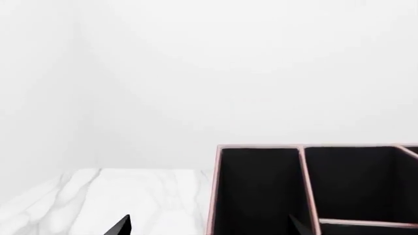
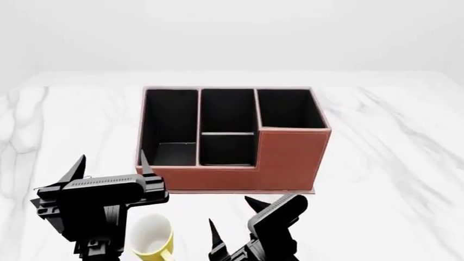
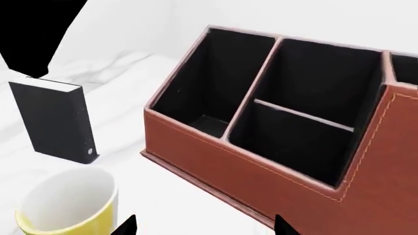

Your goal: Pick up the yellow and white mug and place it to the right of the caddy.

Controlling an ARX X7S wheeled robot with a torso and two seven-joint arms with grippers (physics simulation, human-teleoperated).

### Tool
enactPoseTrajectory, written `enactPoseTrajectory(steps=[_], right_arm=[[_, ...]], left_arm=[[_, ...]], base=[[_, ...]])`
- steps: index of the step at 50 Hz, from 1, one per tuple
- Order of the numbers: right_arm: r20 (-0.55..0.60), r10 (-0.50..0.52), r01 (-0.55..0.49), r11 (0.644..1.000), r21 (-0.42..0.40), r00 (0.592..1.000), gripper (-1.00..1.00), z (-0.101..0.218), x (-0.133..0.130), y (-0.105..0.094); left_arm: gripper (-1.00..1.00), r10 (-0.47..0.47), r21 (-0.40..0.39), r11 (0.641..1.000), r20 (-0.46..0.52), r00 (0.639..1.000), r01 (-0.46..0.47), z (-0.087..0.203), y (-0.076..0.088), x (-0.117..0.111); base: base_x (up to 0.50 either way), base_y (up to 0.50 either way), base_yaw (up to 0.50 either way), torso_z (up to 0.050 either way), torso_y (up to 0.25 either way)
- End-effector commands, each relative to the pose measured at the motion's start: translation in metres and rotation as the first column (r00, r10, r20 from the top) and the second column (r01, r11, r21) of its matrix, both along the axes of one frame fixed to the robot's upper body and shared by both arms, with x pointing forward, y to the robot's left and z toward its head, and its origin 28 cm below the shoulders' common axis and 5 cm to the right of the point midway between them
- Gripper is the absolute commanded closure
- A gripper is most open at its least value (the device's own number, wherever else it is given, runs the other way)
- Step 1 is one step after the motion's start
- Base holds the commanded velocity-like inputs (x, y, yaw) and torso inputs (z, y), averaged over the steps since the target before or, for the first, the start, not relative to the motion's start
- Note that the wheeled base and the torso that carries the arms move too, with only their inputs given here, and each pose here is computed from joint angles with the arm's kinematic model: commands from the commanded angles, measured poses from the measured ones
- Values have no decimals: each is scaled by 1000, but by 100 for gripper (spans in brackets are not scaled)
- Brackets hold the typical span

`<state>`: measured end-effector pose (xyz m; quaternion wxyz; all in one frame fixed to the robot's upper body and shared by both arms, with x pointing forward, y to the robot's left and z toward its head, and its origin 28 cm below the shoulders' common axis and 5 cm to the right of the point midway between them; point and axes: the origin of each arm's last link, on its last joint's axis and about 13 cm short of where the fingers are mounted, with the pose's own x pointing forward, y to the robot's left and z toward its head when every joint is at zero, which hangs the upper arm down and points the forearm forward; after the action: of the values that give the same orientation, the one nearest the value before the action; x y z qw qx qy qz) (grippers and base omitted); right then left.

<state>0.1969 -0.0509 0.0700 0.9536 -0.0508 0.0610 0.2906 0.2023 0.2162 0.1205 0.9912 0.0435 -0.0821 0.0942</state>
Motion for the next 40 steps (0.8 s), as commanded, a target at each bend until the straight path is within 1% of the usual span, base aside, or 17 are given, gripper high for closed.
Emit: enactPoseTrajectory(steps=[1, 16, 31, 40], right_arm=[[-13, 36, -37, 999, -20, 999, -100, -8, -12, 14], [-30, 86, -87, 995, -52, 996, -100, -19, -19, 31], [-31, 171, -172, 984, -35, 985, -100, -17, -25, 48], [-59, 207, -208, 978, -22, 977, -100, -24, -21, 57]], left_arm=[[-100, 4, -3, 1000, -1, 1000, -4, -1, 1, 0], [-100, 9, -4, 1000, -7, 1000, -9, -4, 2, 1], [-100, 10, -9, 1000, -8, 1000, -10, -5, 4, 0], [-100, 12, -13, 1000, -9, 1000, -12, -5, 5, -1]], base=[[0, 0, 0, 0, 0], [0, 0, 0, 0, 0], [0, 0, 0, 0, 0], [0, 0, 0, 0, 0]])
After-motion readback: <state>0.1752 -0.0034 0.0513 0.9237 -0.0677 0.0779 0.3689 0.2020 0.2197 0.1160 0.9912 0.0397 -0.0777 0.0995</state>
